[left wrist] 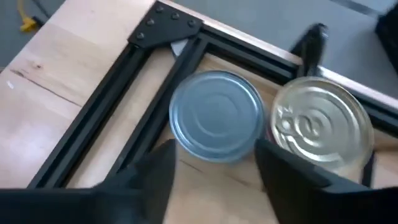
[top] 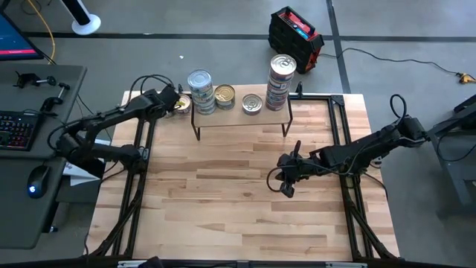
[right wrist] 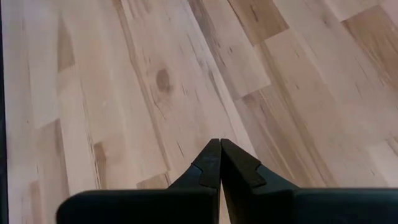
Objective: Stack canned seafood by type on shelf
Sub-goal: Stack the green white tuna can on top of the other green white tuna cans on the shelf
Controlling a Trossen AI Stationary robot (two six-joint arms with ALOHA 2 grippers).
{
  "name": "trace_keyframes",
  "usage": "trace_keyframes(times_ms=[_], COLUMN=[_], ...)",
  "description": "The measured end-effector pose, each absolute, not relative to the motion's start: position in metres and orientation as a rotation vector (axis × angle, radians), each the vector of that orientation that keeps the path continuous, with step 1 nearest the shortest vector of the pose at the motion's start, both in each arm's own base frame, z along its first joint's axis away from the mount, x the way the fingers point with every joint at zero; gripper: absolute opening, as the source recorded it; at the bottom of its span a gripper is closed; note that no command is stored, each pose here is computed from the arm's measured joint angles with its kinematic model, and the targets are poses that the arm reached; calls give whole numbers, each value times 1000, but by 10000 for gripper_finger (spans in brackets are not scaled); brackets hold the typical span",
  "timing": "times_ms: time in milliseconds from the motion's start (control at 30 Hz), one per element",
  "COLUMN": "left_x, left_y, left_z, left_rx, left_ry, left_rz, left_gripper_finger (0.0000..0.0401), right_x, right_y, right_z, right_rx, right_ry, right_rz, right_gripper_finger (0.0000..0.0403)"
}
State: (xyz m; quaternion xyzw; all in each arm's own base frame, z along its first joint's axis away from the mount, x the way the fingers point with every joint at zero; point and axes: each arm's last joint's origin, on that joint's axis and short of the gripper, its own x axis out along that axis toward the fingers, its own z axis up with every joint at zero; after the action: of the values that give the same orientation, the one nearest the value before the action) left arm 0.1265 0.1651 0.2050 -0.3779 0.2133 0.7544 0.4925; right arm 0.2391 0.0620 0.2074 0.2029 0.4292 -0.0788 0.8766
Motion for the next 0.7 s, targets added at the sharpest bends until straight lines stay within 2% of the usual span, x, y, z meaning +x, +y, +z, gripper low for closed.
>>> trace_keyframes(times_ms=[233, 467, 700], left_x=[137, 144, 145], left_y=[178, 188, 197], left_z=[180, 164, 147], left_rx=[-886, -827, -893], left_ry=[574, 583, 619], left_rz=[1903, 1943, 1942], left_gripper_finger=[21, 5, 1], right_x=[239, 239, 239], right_y=[61, 61, 61], right_z=[207, 207, 207], right_rx=[460, 522, 600], right_ry=[884, 879, 871], right_rz=[-202, -233, -273], right_gripper_finger=[0, 0, 0])
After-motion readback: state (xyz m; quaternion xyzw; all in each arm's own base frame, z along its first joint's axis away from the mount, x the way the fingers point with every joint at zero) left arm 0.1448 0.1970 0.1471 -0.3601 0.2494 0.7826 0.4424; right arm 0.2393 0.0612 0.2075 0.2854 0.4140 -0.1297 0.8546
